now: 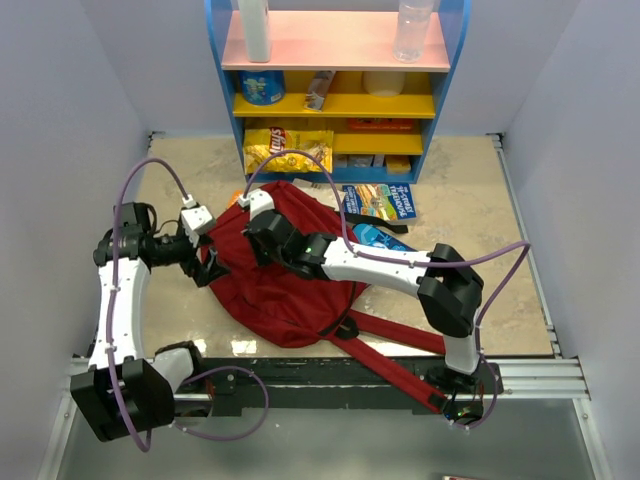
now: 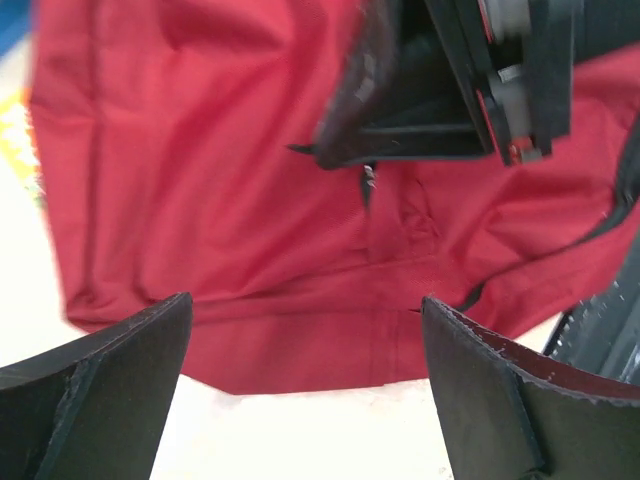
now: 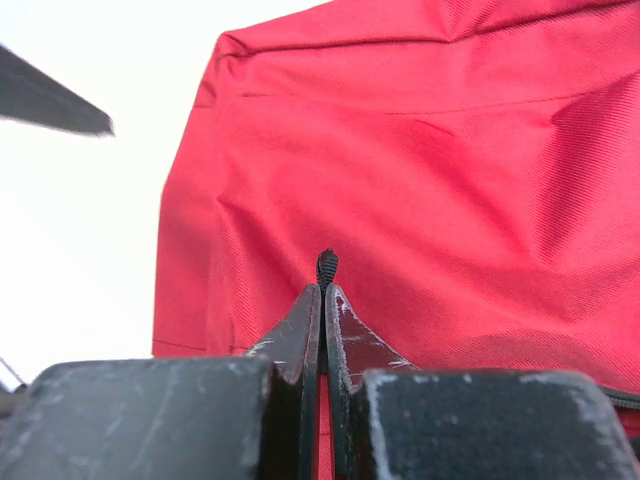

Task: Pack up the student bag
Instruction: Zip the student bag at the center of the board.

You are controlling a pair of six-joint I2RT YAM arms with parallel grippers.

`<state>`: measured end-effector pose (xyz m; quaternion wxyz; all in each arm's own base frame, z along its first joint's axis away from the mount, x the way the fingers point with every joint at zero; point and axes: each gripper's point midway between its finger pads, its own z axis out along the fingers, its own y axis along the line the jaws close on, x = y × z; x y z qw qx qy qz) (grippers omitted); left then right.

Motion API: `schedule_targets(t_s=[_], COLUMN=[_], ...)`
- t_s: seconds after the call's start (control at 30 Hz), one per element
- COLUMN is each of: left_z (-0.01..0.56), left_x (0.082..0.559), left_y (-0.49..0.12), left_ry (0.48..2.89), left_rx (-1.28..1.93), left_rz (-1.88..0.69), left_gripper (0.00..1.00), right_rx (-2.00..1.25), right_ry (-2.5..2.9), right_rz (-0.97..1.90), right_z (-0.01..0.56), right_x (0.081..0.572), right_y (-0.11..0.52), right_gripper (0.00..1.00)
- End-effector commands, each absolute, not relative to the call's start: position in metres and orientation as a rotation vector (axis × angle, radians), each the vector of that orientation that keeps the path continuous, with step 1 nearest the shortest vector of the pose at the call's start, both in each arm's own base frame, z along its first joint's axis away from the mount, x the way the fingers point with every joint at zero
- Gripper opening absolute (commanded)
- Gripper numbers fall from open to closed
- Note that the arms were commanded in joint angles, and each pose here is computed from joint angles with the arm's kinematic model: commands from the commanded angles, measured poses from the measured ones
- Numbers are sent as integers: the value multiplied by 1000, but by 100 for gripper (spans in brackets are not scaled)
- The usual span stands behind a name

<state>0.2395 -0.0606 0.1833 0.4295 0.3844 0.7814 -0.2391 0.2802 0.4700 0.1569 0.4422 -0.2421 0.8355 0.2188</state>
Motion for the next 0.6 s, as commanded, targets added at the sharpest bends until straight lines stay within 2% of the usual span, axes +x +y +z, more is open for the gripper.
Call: schedule_targets(t_s=[0.0, 0.17, 0.43, 0.57], left_z=[182, 180, 161, 156], left_x=[230, 224, 245, 260], left_y=[-75, -94, -117, -126], left_ry=[1824, 1618, 1723, 1725], left_rx=[1042, 1110, 1074, 1090], left_rz=[-681, -748, -920, -842], left_gripper=[100, 100, 100, 100], right_rx=[-495, -461, -439, -427], right_ry=[1962, 1960, 1963, 1966], right_rz=[710, 724, 735, 735], right_z=[213, 216, 217, 218], right_x=[286, 288, 292, 293], right_y=[486, 488, 487, 486], right_gripper=[0, 0, 0, 0])
